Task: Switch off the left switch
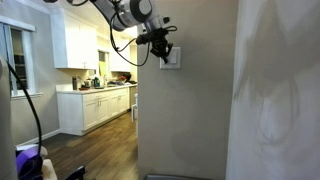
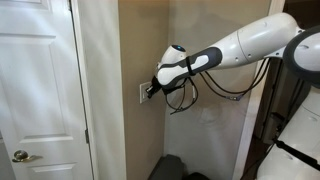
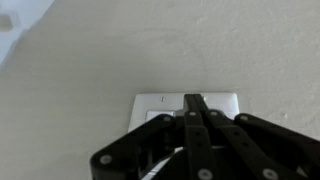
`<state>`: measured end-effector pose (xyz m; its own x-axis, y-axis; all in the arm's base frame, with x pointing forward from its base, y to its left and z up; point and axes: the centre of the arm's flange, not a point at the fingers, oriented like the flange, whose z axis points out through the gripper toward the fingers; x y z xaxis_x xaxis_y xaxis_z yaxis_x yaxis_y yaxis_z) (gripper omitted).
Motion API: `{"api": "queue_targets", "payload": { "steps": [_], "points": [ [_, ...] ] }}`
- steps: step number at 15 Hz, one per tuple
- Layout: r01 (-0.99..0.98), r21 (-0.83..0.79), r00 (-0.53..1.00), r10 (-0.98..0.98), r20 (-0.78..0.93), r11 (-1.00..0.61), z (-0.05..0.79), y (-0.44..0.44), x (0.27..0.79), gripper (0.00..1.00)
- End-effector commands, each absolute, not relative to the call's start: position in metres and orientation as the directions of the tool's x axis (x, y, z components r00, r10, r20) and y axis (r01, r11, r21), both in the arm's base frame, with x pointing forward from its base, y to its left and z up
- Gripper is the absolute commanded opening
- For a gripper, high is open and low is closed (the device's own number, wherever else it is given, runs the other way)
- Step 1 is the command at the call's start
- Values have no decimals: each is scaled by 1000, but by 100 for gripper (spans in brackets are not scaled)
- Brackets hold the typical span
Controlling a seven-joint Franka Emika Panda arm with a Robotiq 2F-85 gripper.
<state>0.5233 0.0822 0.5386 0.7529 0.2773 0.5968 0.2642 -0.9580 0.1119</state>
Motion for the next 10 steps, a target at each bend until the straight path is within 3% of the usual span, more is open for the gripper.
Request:
{"api": "queue_targets", "payload": {
  "steps": [1,10],
  "points": [
    [247,111,741,261,618,-963,539,90,532,0],
    [266,126,738,287,611,-956,538,107,548,0]
  ]
}}
